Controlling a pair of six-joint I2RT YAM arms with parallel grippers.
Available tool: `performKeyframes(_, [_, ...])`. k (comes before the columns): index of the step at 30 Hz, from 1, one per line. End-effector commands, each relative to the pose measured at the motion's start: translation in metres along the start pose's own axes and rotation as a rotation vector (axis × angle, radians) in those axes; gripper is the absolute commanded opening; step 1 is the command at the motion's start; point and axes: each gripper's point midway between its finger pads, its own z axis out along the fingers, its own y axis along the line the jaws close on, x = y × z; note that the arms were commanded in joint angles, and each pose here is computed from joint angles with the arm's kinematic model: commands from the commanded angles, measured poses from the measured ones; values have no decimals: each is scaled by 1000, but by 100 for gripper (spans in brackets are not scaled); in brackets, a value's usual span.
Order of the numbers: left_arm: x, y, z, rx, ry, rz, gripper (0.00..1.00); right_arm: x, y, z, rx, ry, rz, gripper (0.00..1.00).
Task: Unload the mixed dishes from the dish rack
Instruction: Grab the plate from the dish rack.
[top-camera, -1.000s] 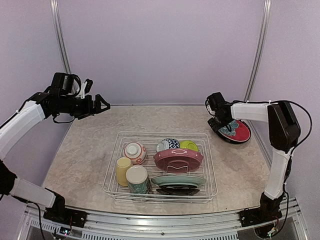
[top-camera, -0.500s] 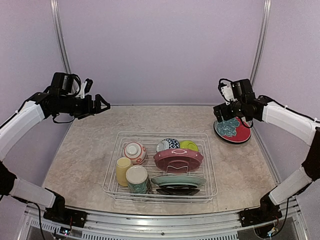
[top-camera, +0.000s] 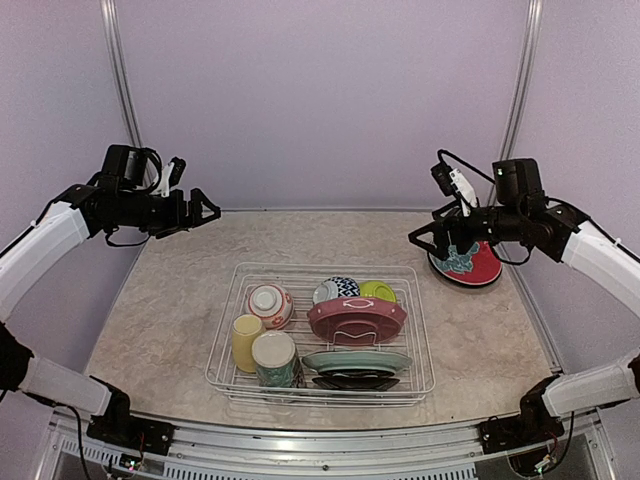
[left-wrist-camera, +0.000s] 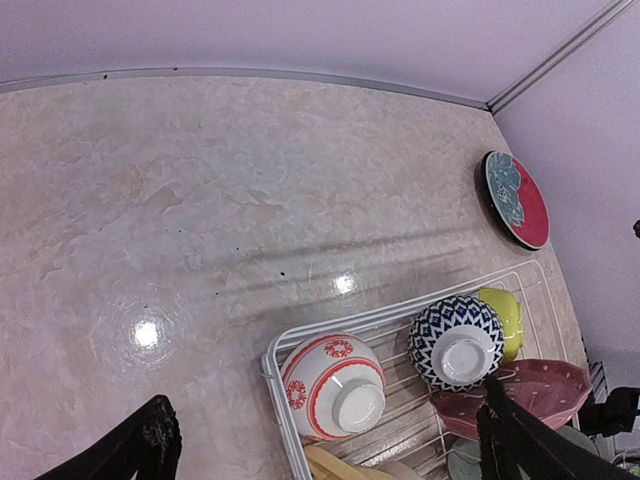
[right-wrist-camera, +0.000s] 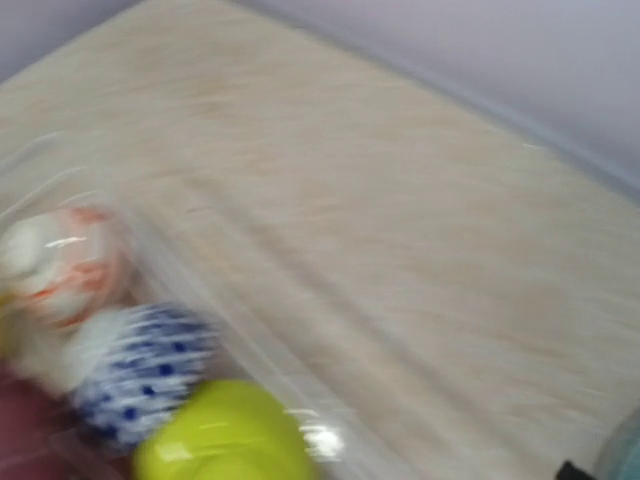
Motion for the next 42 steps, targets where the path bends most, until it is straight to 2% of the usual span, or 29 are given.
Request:
performKeyframes(1, [-5,-7,-6,6,-13,12,99,4,68,-15,-257,7,-82,100])
performKeyframes(8, [-5,-5,-6,-3,-13,14,99,9,134,-30,-499,20,-146,100])
performKeyframes(18, [-4,-5,-4,-5,-7,14,99,35,179,-29,-597,112,-161,100])
performKeyframes(23, [-3,-4,-2,-8,-2,13,99,61,205,-15,-632,222,-194,98])
performKeyframes(31, [-1,-3,-1,-14,6,15,99,98,225,9,-622,395,-273,83])
performKeyframes(36, [-1,-4,1,-13,11,15,99,123,230,18,-618,499,-289,65])
performKeyframes(42, [0,-4,2,-9,15,13,99,134,229,24,-578,534,-315,52])
